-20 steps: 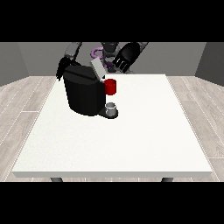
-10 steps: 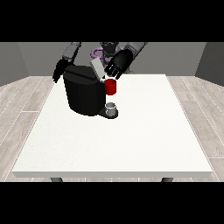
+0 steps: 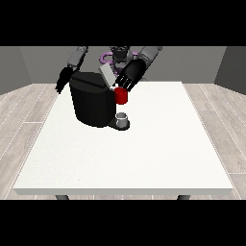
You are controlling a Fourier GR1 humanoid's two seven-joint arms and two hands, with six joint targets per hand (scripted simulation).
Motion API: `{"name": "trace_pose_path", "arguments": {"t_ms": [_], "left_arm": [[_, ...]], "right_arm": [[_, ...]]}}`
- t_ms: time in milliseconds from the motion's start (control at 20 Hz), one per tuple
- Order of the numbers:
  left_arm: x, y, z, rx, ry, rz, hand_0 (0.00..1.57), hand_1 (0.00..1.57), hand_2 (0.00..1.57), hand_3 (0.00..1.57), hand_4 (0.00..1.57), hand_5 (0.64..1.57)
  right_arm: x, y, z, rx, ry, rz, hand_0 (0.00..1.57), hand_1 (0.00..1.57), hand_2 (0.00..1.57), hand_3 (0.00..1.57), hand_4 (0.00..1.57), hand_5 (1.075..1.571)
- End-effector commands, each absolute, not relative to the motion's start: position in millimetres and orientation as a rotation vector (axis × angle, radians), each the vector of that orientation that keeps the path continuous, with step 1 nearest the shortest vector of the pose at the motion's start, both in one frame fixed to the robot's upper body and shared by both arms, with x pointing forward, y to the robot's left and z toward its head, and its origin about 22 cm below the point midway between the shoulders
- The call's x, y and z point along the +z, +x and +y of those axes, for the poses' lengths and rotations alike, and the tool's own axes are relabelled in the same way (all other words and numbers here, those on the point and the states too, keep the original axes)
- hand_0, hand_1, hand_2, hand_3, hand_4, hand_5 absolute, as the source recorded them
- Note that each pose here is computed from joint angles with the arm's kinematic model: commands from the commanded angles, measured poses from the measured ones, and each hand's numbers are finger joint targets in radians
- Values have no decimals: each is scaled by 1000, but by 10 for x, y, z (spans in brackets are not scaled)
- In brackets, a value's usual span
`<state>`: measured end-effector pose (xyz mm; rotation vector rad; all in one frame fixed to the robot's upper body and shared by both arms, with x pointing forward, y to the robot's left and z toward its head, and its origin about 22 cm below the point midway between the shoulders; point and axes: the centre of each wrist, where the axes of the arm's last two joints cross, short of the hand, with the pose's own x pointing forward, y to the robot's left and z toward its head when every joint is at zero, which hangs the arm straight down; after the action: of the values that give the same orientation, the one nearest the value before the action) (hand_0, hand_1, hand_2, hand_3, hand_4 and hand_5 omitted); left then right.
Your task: Insert the coffee pod into the coffee machine and close the lid
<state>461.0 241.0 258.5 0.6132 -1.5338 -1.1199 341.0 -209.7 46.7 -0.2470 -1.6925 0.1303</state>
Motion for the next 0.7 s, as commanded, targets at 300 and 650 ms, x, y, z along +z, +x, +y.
{"name": "trace_pose_path", "arguments": {"t_ms": [300, 650], "left_arm": [[2780, 4611, 2573, -1101, 647, -1566, 1167, 1167, 1238, 1188, 412, 1571], [2843, 4620, 2374, -1124, 661, -1601, 1207, 1207, 1244, 1206, 356, 1571]], "right_arm": [[566, 3418, -1932, 125, -241, -1725, 0, 0, 0, 0, 100, 1571], [624, 3532, -2076, 88, -245, -1709, 0, 0, 0, 0, 0, 1571]]}}
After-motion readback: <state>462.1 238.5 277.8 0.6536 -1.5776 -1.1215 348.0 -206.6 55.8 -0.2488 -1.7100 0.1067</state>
